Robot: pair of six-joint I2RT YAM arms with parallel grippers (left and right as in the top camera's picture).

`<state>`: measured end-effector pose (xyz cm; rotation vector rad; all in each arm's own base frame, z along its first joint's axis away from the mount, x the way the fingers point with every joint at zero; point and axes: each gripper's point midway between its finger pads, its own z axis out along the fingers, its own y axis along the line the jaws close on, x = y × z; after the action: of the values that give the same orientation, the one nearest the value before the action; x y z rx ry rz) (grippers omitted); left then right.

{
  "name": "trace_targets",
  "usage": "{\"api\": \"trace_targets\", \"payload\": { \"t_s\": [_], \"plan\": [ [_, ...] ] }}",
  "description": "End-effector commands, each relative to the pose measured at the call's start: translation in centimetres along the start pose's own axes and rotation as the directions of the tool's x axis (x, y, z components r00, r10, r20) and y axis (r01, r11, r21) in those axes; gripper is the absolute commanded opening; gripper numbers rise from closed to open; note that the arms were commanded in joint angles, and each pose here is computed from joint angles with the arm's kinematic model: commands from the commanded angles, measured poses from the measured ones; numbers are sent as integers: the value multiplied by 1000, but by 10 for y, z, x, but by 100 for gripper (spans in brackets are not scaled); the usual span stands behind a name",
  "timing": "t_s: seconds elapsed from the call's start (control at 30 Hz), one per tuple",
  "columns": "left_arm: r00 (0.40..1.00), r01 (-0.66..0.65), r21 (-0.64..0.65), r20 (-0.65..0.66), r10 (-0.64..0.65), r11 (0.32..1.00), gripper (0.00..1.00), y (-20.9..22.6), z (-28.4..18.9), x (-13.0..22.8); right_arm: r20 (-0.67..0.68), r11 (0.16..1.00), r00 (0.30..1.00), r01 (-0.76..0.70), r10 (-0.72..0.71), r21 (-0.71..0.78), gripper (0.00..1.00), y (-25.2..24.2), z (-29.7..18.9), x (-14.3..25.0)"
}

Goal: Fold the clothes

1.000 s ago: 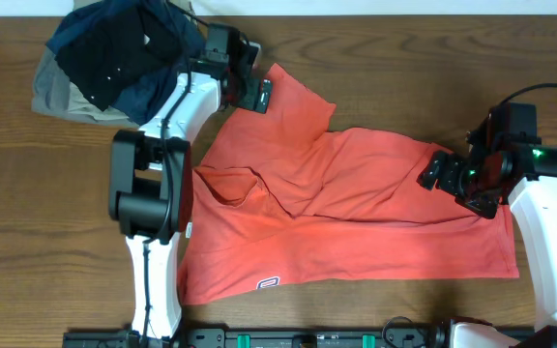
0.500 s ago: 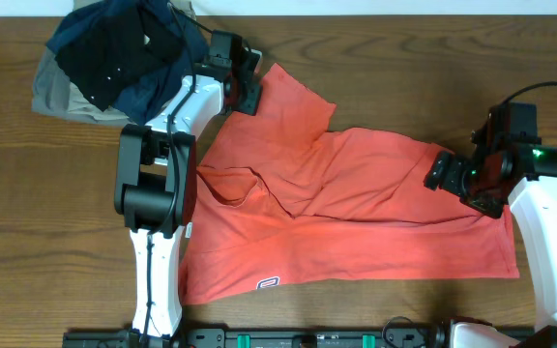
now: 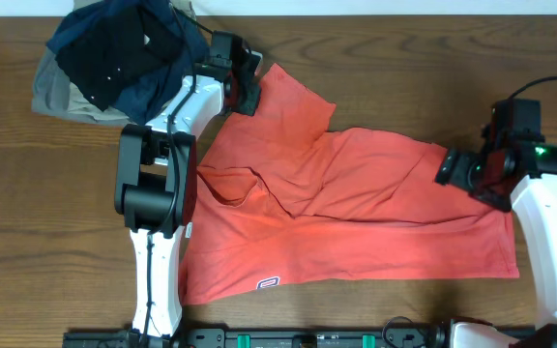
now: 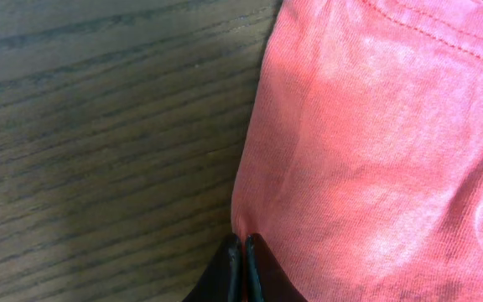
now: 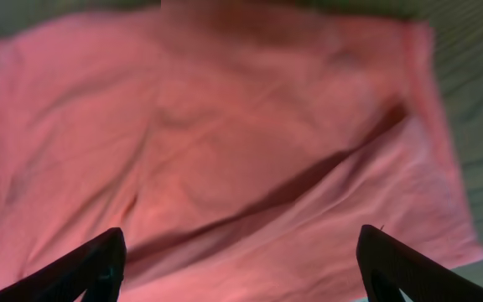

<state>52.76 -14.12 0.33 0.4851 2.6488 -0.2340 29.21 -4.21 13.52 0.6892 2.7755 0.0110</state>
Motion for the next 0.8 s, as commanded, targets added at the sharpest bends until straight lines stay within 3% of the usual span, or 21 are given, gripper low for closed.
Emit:
{"api": "trace_targets", "payload": {
  "t_s": [0.0, 0.13, 0.3, 0.47, 0.77],
  "plan": [
    [998, 6, -4, -65, -6, 1000, 6, 1, 16, 21, 107, 999, 994, -16, 10, 49, 86, -11, -18, -41],
    [998, 7, -4, -68, -7, 1000, 6, 1, 16, 22, 130, 996, 991, -47, 36, 82, 87, -23, -15, -76],
    [995, 11, -1, -97, -11, 1000, 6, 0, 15, 29, 66, 982, 991, -125, 117, 139, 86, -53, 24, -101],
    [994, 12, 0, -104, -12, 1000, 6, 0, 15, 31, -67, 986, 989, -122, 130, 113, 80, -63, 72, -96],
    [994, 12, 0, -104, -12, 1000, 6, 0, 15, 31, -215, 994, 971, -93, 105, 64, 81, -54, 120, -76]
  ]
}}
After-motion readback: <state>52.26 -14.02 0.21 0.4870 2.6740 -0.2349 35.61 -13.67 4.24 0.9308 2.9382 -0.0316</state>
